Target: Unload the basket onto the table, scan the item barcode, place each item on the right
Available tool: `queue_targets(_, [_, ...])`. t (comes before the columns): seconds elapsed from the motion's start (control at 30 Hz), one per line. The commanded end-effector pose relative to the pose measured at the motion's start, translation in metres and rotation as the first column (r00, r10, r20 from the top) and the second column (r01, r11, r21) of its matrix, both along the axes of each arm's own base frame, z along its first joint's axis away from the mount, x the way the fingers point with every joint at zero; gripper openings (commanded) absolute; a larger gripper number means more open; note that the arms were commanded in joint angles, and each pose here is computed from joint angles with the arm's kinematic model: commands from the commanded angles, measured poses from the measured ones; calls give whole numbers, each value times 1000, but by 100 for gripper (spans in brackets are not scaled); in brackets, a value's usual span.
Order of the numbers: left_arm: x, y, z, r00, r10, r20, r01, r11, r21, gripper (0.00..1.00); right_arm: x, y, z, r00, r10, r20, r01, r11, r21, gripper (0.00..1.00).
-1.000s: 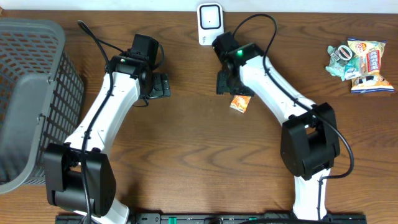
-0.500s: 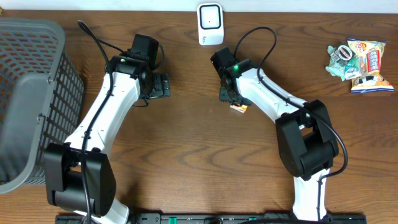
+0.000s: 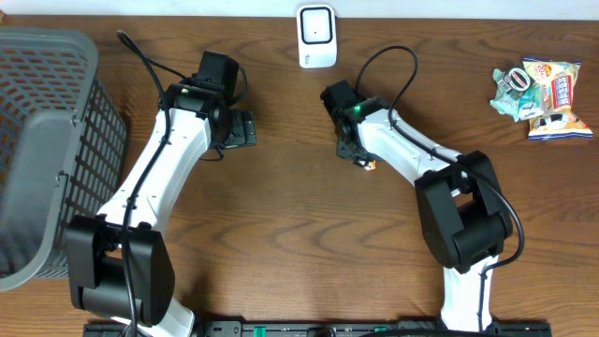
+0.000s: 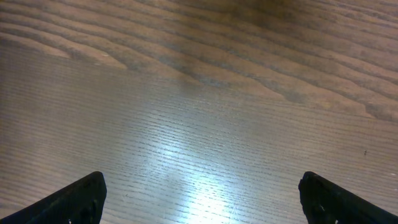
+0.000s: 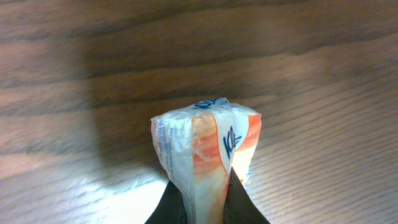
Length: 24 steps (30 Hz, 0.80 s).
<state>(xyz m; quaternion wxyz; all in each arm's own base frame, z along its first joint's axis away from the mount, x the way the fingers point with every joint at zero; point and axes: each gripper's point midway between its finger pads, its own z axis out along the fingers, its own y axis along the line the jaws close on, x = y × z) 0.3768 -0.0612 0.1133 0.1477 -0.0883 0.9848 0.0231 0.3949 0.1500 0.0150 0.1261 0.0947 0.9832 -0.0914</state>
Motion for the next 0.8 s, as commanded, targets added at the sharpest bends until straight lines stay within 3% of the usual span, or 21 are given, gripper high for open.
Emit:
queue_targets(0.0, [1,3,1,1000,2,2,-2,1000,13,98,13,20,15,996,83,-22,-79,988,129,1])
queue_targets(0.07, [1,3,1,1000,3,2,-3,1000,13,98,21,30,29,992,128,-9,-124,971,205,1])
queue_targets(0.17, [1,3,1,1000,2,1,-2,1000,13,98,35,57,61,970,242,41,-236,875,422,1])
queue_targets(0.33, [1,3,1,1000,2,1,-2,1000,13,98,37,76,87,913,383,139,-372,644,669,1])
queue_targets(0.5, [1,3,1,1000,2,1,-2,1000,13,98,23,72,69,912,393,120,-325,512,795,1])
queue_targets(0.67, [1,3,1,1000,3,2,-3,1000,13,98,6,62,33,927,362,94,-259,440,860,1])
queue_targets(0.77, [1,3,1,1000,2,2,-2,1000,13,98,6,39,12,958,285,40,-181,487,855,1])
